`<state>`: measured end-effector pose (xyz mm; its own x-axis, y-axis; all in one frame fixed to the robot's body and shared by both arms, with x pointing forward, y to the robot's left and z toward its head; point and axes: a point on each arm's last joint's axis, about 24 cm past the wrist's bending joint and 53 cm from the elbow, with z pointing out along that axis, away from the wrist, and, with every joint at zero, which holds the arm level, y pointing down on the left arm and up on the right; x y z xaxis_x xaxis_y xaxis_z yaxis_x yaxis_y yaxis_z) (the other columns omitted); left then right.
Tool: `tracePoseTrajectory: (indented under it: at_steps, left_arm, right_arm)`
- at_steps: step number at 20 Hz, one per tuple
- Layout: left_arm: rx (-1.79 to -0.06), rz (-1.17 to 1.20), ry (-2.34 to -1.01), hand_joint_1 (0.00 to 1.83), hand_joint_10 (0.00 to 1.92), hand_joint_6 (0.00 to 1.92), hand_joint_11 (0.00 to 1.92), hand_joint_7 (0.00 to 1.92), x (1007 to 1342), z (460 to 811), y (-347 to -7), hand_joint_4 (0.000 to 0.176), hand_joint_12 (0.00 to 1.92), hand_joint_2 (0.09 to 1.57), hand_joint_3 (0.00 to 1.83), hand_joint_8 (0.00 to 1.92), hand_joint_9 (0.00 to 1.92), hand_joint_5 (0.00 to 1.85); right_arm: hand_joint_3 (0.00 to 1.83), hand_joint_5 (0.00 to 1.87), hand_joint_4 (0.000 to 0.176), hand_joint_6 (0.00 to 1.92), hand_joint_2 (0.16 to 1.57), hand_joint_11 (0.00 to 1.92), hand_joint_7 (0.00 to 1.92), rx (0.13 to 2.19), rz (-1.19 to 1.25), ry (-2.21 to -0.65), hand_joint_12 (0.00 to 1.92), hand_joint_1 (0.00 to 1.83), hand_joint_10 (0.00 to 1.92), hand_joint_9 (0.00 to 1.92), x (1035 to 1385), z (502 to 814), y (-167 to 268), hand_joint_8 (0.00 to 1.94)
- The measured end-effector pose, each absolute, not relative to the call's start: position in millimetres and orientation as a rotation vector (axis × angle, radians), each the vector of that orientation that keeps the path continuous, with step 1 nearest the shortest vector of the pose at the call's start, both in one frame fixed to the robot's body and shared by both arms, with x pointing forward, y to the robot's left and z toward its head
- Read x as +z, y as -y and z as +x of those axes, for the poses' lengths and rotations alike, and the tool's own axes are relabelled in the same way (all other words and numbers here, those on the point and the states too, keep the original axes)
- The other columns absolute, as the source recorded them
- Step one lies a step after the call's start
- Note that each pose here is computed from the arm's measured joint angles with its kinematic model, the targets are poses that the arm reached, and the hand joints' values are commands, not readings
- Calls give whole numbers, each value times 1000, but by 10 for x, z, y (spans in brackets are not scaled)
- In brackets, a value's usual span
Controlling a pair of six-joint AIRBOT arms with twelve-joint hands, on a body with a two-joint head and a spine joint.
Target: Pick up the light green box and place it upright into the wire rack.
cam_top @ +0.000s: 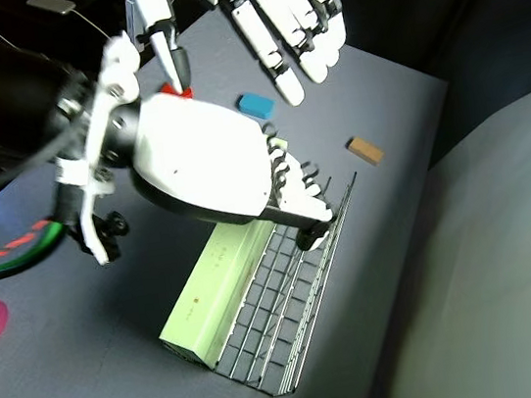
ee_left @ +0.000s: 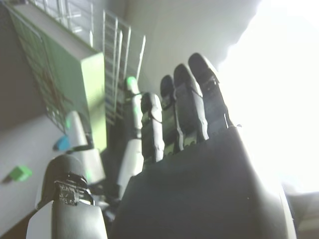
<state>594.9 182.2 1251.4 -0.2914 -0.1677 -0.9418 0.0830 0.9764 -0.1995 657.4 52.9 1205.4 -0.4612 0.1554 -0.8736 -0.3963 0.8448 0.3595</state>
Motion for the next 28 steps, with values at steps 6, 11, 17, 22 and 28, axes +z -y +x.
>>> tracePoseTrajectory:
  at_steps: [6, 11, 17, 22, 28]
  left_arm:
    - [-253, -44, -1861, 160, 0, 0, 0, 228, 12481, 5917, -1729, 79, 728, 1113, 0, 1, 221, 246]
    - [-267, -26, -1857, 160, 11, 8, 0, 272, 12488, 5898, -1677, 77, 745, 1120, 2, 11, 258, 277]
    - [-292, -2, -1853, 368, 864, 436, 536, 842, 12503, 5865, -1587, 0, 1241, 1158, 0, 543, 734, 856]
    - [-306, 13, -1853, 495, 1920, 1918, 1082, 1052, 12503, 5854, -1515, 0, 1920, 1234, 5, 1919, 1066, 933]
    - [-321, 35, -1851, 653, 1921, 1921, 1572, 1459, 12497, 5845, -1455, 165, 1921, 1361, 0, 1921, 1502, 1364]
  right_arm:
    - [0, 367, 0, 17, 1030, 56, 464, 688, -256, -1853, 1259, 665, 39, 407, 12376, 6181, -193, 17]
    - [3, 497, 0, 20, 1064, 267, 632, 706, -247, -1792, 1293, 562, 93, 632, 12609, 5919, 267, 25]
    - [2, 801, 0, 1101, 1184, 727, 966, 774, -191, -1826, 1790, 590, 1370, 784, 12602, 5650, 585, 768]
    - [11, 1113, 0, 1920, 1261, 1775, 1235, 806, -210, -1797, 1921, 694, 1921, 1517, 12675, 5590, 618, 1940]
    - [0, 1397, 176, 1921, 1464, 1901, 1562, 888, -319, -1766, 1921, 662, 1921, 1714, 12699, 5426, 417, 1941]
